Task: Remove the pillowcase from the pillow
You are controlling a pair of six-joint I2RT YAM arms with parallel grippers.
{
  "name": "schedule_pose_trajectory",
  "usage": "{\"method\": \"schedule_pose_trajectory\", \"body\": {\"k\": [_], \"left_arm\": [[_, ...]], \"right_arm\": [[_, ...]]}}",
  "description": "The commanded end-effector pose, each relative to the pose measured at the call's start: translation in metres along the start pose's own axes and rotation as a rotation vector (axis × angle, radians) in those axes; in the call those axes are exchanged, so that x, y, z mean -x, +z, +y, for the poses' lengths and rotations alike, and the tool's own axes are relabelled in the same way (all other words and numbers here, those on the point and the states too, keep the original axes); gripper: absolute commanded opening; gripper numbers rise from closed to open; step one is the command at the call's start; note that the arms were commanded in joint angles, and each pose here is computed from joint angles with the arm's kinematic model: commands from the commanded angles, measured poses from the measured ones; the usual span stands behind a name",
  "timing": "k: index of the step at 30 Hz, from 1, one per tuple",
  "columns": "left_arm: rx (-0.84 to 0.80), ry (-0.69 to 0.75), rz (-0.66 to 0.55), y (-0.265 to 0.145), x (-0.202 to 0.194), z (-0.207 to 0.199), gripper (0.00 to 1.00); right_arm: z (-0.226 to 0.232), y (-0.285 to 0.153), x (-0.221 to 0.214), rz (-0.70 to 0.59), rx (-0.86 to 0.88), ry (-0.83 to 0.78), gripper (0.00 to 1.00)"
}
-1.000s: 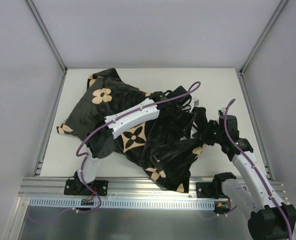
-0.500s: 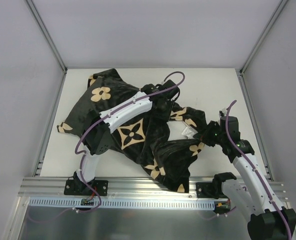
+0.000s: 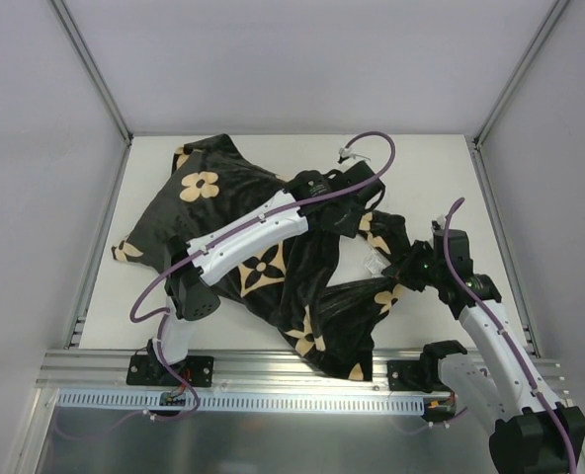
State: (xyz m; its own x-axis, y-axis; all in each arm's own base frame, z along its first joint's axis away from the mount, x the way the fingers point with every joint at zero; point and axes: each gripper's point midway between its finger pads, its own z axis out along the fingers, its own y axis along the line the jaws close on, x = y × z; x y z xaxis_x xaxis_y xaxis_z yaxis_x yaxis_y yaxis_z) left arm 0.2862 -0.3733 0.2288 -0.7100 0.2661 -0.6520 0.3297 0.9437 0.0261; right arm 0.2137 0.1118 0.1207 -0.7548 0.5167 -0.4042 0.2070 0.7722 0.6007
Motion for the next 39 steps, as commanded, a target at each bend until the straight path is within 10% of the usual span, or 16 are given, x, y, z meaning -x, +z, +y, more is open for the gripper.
{"method": "schedule_pose_trajectory", "body": {"k": [1, 11, 22, 35, 39], "left_arm": [[-0.139, -0.010, 0.051, -0.029, 0.000, -0.007, 0.53], [-0.630, 0.063, 0.167, -0.060, -0.016, -0.091, 0.69], [-0.465, 0.082, 0.180, -0.031, -0.042, -0.086, 0.49], [-0.039, 0.161, 0.220, 0.024, -0.061, -0.005, 0.83], [0.057, 0.195, 0.213, 0.032, -0.062, 0.017, 0.35]], "right_arm": [[-0.008, -0.005, 0.004, -0.014, -0.050, -0.009, 0.01], [-0.009, -0.005, 0.005, -0.014, -0.055, -0.011, 0.01], [-0.012, -0.006, 0.002, -0.011, -0.061, -0.013, 0.01], [-0.011, -0.010, 0.002, -0.021, -0.054, -0.019, 0.01], [-0.011, -0.009, 0.001, -0.015, -0.052, -0.012, 0.01]]}}
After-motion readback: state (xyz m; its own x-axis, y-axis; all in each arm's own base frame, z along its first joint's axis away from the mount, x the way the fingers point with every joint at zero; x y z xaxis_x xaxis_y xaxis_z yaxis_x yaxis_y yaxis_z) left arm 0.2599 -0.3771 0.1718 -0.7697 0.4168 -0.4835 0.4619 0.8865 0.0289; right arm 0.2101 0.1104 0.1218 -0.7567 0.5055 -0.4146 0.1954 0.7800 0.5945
